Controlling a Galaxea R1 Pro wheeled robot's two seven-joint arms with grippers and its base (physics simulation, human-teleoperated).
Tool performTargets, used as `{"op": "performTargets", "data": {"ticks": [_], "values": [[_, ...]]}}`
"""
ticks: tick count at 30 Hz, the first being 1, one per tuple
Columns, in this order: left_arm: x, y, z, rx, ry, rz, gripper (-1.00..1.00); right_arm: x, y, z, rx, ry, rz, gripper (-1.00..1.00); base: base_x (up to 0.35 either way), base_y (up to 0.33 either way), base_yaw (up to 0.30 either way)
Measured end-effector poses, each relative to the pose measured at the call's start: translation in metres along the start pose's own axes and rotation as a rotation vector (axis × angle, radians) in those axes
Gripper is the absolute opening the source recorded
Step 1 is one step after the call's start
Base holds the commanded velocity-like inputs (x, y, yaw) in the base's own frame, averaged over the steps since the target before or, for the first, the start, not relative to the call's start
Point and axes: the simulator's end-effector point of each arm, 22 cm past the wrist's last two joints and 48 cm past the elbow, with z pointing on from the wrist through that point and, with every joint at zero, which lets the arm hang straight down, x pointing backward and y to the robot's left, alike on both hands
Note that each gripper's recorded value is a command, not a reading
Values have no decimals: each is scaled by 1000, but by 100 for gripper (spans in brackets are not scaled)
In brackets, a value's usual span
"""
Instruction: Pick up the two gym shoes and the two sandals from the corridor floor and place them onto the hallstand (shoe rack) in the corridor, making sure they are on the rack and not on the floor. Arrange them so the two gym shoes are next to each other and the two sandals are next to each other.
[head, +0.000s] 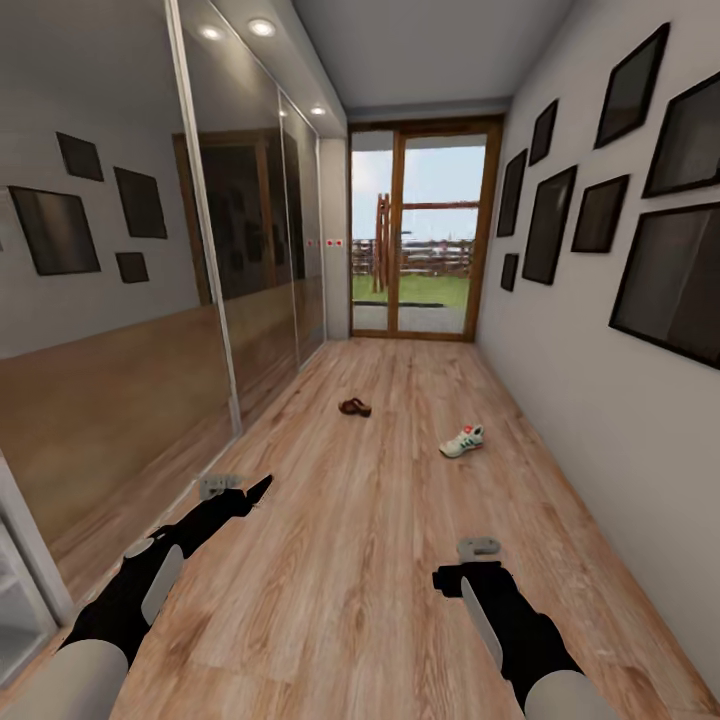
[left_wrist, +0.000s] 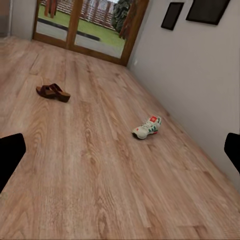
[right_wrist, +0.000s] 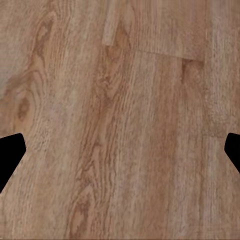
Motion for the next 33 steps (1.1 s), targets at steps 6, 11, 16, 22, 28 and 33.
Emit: {"op": "performTargets", "data": {"ticks": [6,11,16,22,28,33], "values": [[0,0,0,0,0,0,100,0,0,0,0,0,0,100,349,-67,284],[0,0,0,0,0,0,100,0,0,0,0,0,0,100,349,-73,92],[0,0,0,0,0,0,100,0,0,0,0,-1,0,100,349,-77,17],[0,0,0,0,1,0,100,-1,0,0,0,-1,0,100,348,-80,1],[0,0,0,0,1,0,100,-1,0,0,0,-1,0,100,349,-86,0],[1,-2,1,2,0,-2,100,0,0,0,0,0,0,100,347,-122,0]]}}
